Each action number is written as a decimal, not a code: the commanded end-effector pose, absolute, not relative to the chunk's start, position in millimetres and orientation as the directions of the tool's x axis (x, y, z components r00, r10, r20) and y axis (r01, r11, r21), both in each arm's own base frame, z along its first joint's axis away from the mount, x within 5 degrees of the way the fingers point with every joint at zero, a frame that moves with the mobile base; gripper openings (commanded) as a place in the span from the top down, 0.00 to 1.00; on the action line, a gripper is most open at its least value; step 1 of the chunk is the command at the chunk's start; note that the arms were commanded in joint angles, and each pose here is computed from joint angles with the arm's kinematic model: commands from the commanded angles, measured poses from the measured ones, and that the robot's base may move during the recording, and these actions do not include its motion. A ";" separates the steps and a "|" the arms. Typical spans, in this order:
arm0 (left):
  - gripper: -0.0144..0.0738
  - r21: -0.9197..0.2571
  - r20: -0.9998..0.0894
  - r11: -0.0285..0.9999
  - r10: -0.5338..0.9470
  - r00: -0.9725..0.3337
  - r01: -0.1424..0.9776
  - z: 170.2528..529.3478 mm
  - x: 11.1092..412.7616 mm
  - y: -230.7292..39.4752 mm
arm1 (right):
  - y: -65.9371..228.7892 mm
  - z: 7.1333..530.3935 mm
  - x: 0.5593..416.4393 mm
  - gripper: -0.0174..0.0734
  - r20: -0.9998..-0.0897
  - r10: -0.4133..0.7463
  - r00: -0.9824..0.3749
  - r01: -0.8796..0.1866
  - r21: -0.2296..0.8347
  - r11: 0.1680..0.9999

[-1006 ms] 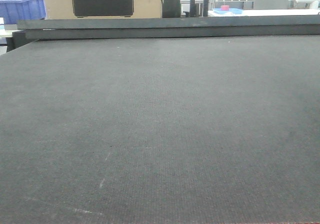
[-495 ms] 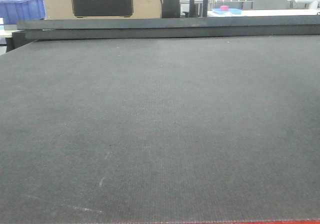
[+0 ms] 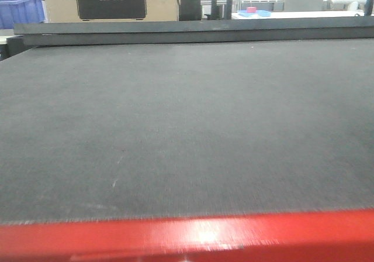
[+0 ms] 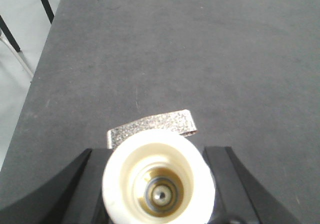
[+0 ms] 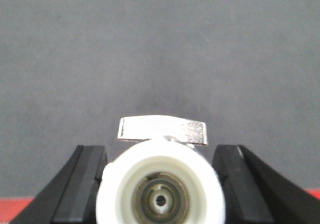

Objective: Place valve from conveyor to right shelf box
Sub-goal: 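Drive the base away from the conveyor holding both valves, then drive the base up to the steel shelf of blue boxes, then lower both held valves down into a blue box on the shelf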

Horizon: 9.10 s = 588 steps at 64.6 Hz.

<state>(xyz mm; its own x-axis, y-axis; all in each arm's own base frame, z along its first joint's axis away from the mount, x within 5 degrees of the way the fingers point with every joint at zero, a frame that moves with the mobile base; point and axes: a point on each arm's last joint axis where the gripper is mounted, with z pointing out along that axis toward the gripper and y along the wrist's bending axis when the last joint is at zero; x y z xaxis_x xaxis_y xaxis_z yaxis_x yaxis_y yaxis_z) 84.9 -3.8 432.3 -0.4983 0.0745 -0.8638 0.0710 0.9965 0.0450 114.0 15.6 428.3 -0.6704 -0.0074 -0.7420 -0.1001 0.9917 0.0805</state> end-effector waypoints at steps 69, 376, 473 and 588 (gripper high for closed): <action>0.96 0.042 -0.892 0.997 0.069 -0.446 0.071 438.2 83.2 -4.1 | 14.6 438.2 113.7 0.99 -0.799 -0.007 -0.602 -0.102 0.068 0.992; 0.96 0.042 -0.893 0.997 0.069 -0.445 0.071 438.4 83.3 -4.1 | 14.6 438.2 113.7 0.99 -0.799 -0.007 -0.602 -0.102 0.068 0.992; 0.96 0.042 -0.894 0.997 0.069 -0.443 0.071 438.6 83.4 -4.1 | 14.8 438.3 113.7 0.99 -0.798 -0.006 -0.602 -0.103 0.070 0.992; 0.96 0.034 -0.990 0.984 0.057 -0.132 0.174 466.3 98.3 -15.6 | 25.9 445.9 123.6 0.99 -0.815 0.042 -0.578 -0.171 0.171 0.970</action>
<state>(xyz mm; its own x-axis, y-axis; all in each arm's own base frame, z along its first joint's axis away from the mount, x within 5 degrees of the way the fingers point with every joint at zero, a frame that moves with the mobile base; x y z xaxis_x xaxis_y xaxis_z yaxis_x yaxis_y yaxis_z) 95.8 -8.4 459.3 -0.1981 0.0749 -0.9773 0.1026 0.9932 0.0553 116.9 20.5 432.8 -0.6481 0.0183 -0.7614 -0.1259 0.9834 0.1308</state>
